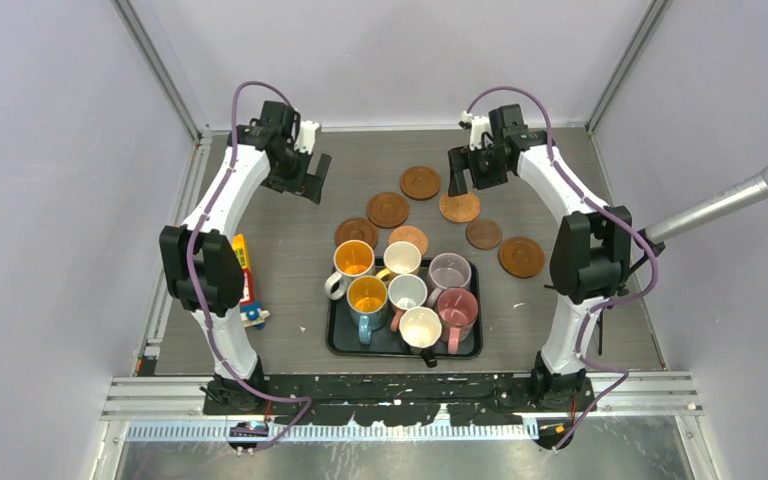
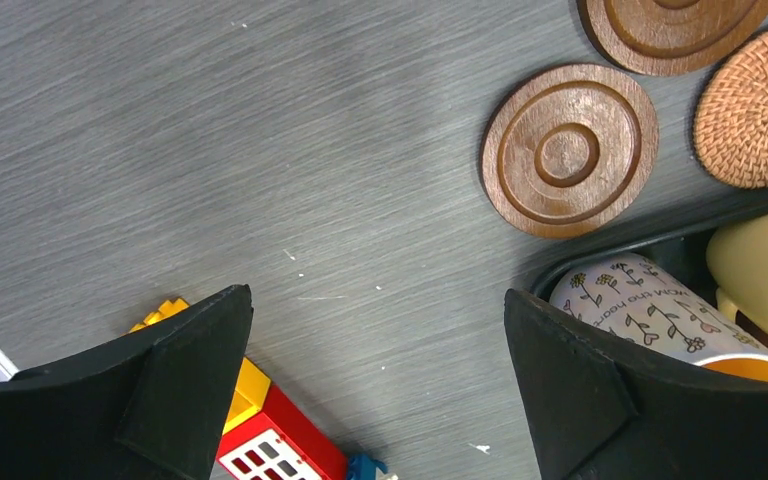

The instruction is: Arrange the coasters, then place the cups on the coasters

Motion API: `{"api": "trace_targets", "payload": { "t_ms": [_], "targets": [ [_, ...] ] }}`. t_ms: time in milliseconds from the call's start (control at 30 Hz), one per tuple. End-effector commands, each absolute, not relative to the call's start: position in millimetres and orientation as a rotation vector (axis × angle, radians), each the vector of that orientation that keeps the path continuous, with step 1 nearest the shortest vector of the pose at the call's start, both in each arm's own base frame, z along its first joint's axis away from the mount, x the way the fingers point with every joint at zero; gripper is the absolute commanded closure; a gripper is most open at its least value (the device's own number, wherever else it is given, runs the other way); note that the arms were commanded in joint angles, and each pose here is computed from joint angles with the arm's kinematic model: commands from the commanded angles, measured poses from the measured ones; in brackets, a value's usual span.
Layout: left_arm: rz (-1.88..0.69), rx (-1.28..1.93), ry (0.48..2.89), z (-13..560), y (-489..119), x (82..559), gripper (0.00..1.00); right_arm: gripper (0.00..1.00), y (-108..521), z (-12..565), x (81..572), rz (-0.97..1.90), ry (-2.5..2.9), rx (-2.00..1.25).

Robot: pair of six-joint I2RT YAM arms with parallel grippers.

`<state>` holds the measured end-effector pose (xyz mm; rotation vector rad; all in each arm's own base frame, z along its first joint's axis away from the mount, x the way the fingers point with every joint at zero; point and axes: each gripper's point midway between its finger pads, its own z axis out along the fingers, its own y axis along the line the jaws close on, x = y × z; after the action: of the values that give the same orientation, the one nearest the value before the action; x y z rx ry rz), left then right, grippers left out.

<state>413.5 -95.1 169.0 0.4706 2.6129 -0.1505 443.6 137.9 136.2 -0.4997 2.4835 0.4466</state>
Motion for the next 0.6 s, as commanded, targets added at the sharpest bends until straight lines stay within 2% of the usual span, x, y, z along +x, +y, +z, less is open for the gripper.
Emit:
{"api": "trace_targets", "payload": {
  "t_ms": [0,367,567],
  "targets": [
    [-0.124,0.419,2.508,193,-95,436,0.00,0.16,145,158,472,0.417,2.380,-0.497],
    [-0.166,0.465,2.447,207,-104,447,0.00,0.16,158,143,537,0.358,2.341,-0.423],
    [-0.174,0.539,2.367,197,-127,483,0.00,0.16,172,133,557,0.396,2.324,-0.382]
  ]
}}
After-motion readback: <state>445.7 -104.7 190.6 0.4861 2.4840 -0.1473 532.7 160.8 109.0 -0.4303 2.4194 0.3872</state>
